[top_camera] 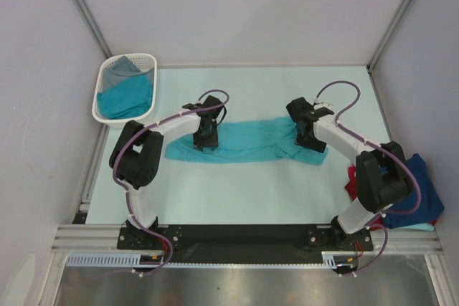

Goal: Fold and stack the t-shirts
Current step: Fold the other side of the tshirt into a rectangle

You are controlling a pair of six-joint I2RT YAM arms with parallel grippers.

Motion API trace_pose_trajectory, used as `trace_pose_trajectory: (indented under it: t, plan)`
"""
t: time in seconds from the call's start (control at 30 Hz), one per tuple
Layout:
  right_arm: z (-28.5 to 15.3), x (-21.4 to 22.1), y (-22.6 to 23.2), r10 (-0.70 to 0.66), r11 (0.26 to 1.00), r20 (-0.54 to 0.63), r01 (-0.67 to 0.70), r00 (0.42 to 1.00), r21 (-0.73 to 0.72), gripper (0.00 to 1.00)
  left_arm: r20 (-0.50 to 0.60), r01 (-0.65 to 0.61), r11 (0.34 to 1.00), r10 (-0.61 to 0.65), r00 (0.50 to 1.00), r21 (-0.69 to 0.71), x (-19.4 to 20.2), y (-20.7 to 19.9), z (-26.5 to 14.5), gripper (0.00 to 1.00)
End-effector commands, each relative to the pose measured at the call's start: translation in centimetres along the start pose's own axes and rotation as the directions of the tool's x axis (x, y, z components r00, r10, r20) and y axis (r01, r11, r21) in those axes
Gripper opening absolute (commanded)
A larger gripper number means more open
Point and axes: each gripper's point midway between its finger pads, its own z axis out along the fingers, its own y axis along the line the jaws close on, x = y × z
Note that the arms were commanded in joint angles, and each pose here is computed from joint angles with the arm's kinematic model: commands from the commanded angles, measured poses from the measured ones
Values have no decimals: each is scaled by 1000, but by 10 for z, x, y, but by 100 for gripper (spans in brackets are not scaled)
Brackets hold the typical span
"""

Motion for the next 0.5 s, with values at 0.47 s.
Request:
trace_pose_trajectory:
  t: [0.47]
  plan:
    - [32, -24, 38, 48, 998, -10, -49, 999, -41, 48, 45, -2, 999, 0, 999, 33, 1, 0, -16, 47]
